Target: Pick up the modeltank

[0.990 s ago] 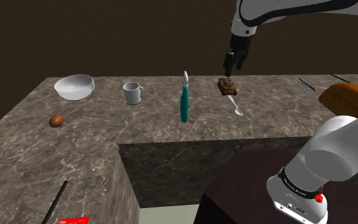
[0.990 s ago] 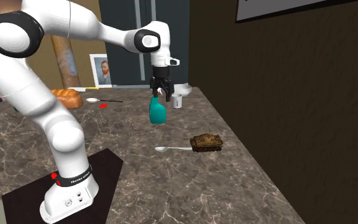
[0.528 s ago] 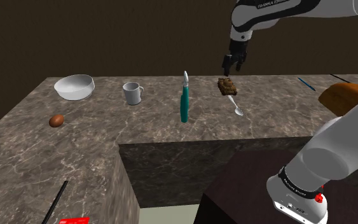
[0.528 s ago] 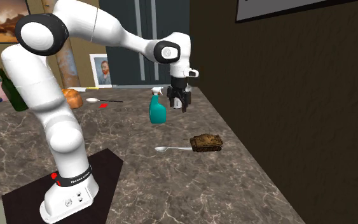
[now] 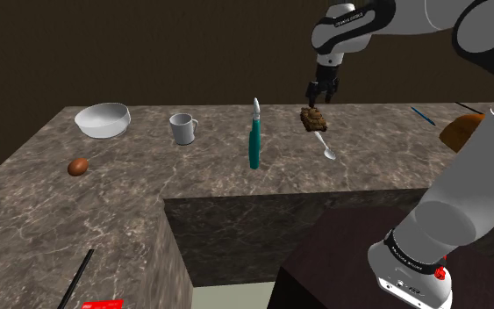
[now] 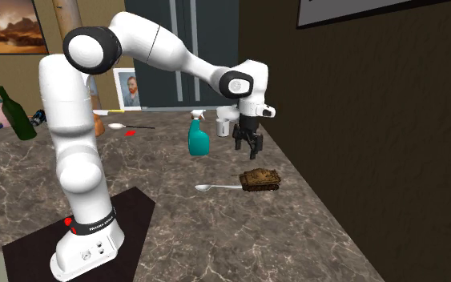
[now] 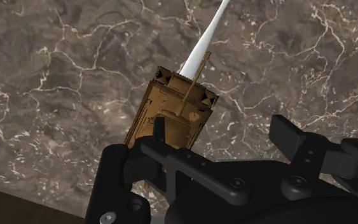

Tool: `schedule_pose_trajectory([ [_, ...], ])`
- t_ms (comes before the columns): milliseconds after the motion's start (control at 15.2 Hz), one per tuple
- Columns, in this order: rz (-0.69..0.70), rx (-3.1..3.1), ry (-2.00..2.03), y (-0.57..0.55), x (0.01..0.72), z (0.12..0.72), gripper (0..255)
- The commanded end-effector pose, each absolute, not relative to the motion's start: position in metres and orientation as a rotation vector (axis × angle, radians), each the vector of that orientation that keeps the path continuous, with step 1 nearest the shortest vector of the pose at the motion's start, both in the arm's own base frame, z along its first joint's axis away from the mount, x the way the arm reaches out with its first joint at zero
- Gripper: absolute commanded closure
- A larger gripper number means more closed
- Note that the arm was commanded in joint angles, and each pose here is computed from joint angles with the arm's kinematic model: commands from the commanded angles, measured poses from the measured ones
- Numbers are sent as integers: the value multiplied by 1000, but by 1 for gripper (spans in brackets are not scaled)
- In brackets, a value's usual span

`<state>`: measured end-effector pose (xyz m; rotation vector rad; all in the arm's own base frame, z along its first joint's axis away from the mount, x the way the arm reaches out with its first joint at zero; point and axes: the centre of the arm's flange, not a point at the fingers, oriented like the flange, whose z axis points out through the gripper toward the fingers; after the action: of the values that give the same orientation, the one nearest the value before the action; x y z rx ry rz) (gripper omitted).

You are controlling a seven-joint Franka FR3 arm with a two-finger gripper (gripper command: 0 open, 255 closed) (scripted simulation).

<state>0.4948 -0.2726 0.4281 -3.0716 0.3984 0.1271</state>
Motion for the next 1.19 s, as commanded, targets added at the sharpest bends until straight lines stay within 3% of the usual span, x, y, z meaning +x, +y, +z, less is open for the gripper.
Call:
schedule_pose_trajectory([
  [0,138,-3058,444,-297,500,413,0],
  [726,147,-3044,485,-318,505,360,0],
  [792,147,-3044,485,-318,505,360,255],
  [1122,147,-3044,485,-317,505,360,255],
])
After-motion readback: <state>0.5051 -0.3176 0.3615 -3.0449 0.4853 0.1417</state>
